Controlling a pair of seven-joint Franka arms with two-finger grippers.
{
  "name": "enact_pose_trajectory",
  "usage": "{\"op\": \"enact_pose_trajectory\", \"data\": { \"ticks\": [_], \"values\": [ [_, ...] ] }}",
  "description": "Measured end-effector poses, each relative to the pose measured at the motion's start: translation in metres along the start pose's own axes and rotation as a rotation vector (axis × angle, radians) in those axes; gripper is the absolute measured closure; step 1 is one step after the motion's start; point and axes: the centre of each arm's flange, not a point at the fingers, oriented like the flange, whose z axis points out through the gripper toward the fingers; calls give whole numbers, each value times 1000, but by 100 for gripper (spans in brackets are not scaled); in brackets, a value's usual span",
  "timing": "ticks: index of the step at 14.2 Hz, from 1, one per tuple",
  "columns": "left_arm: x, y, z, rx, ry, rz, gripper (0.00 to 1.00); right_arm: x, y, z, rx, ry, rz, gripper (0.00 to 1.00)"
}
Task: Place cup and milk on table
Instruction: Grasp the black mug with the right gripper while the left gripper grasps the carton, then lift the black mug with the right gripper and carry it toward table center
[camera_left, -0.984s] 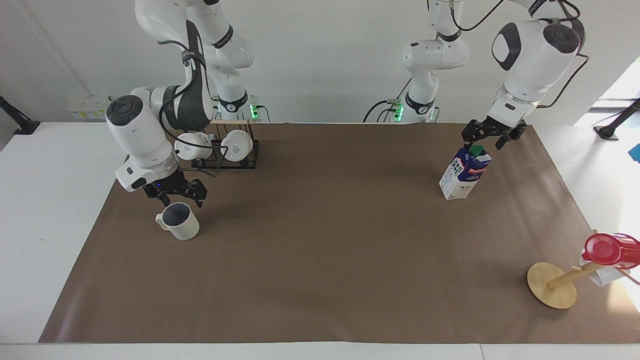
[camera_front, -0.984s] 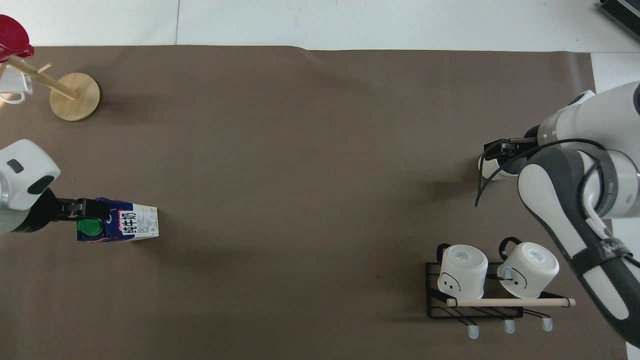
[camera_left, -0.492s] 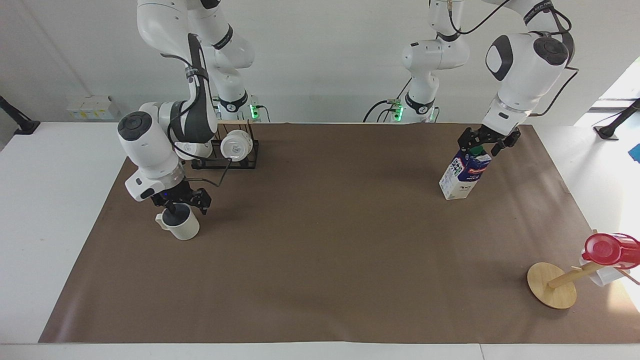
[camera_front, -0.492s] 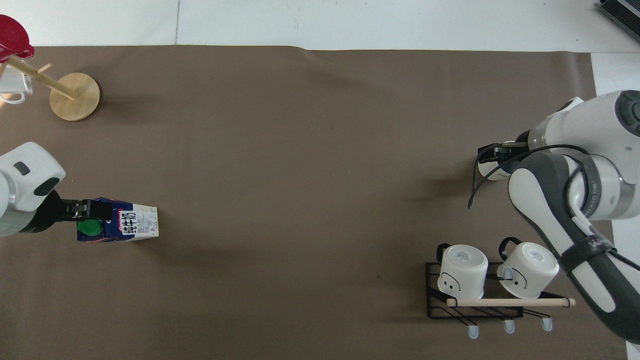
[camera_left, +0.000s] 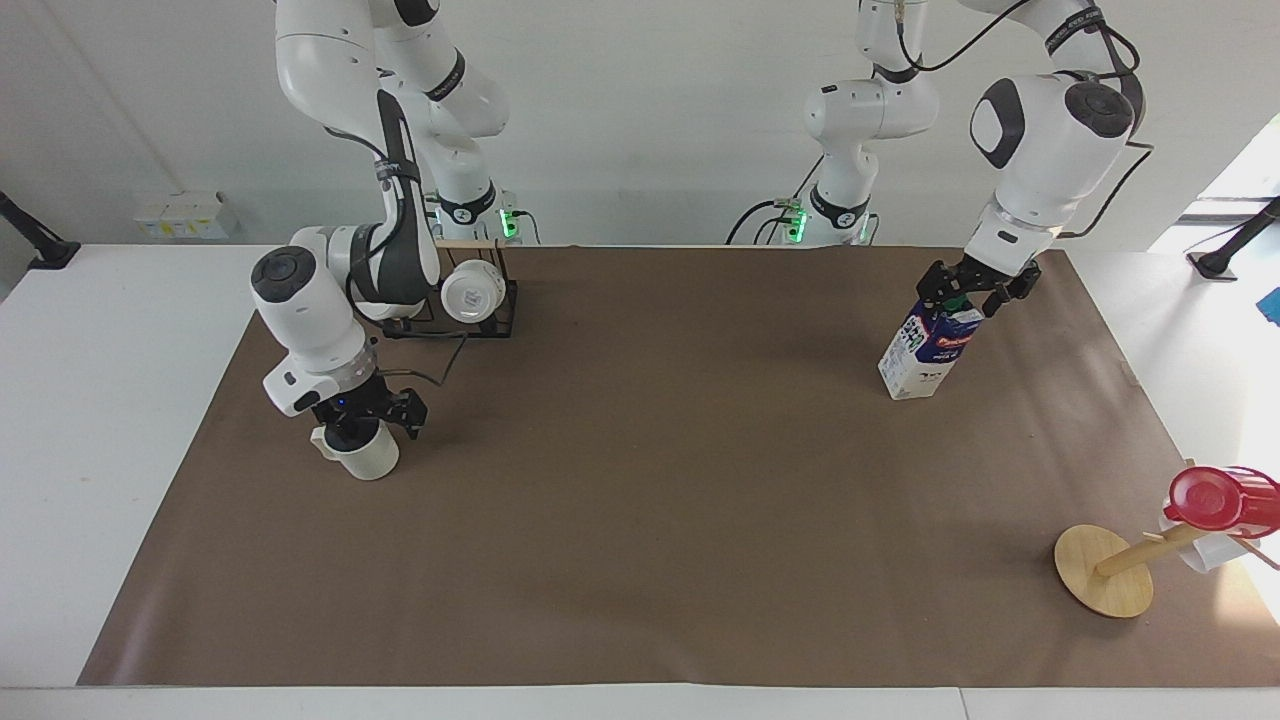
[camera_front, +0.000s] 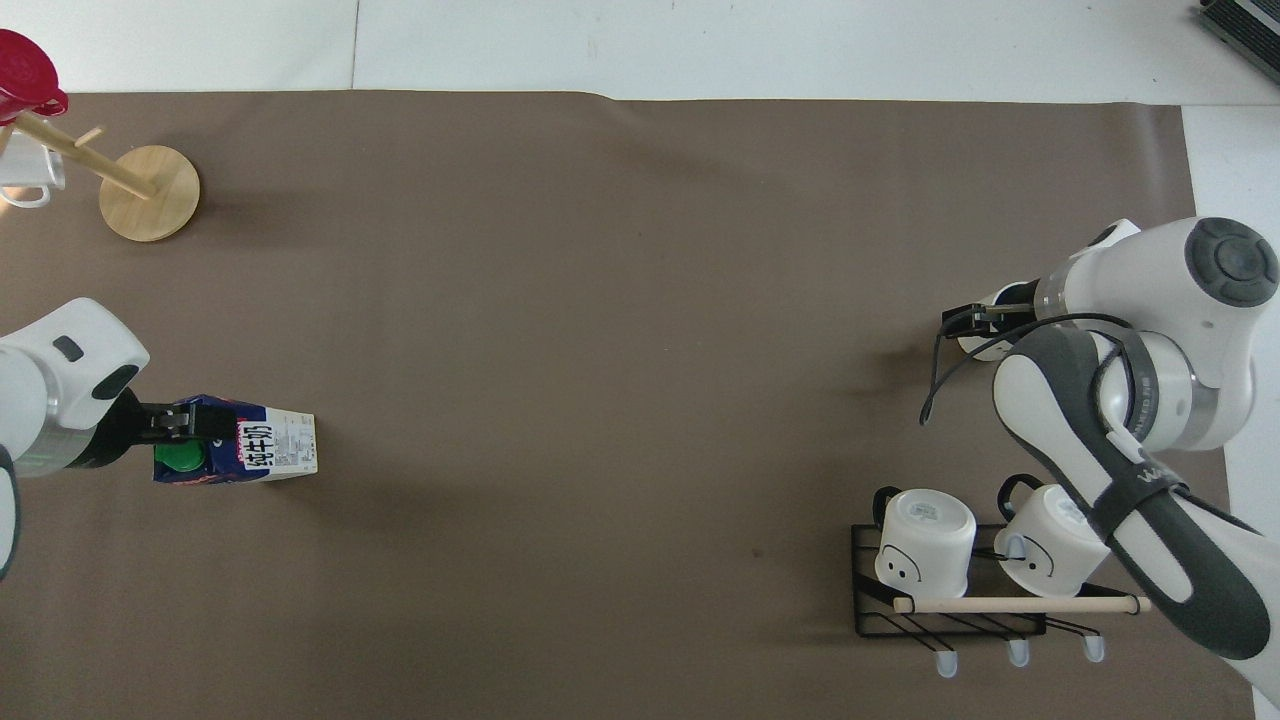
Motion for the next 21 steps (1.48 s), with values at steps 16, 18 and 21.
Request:
{"op": "enact_pose_trajectory", "data": {
  "ticks": [16,18,21],
  "values": [
    [1,3,24,2,45,7,0,5,-1,-12,-15,31,-14,95],
    [-1,3,25,2,53,8,0,9,-9,-19,-12,47,-28,95],
    [-2,3,24,3,59,8,0,17,-46,-40,-9,50,-87,95]
  ]
}}
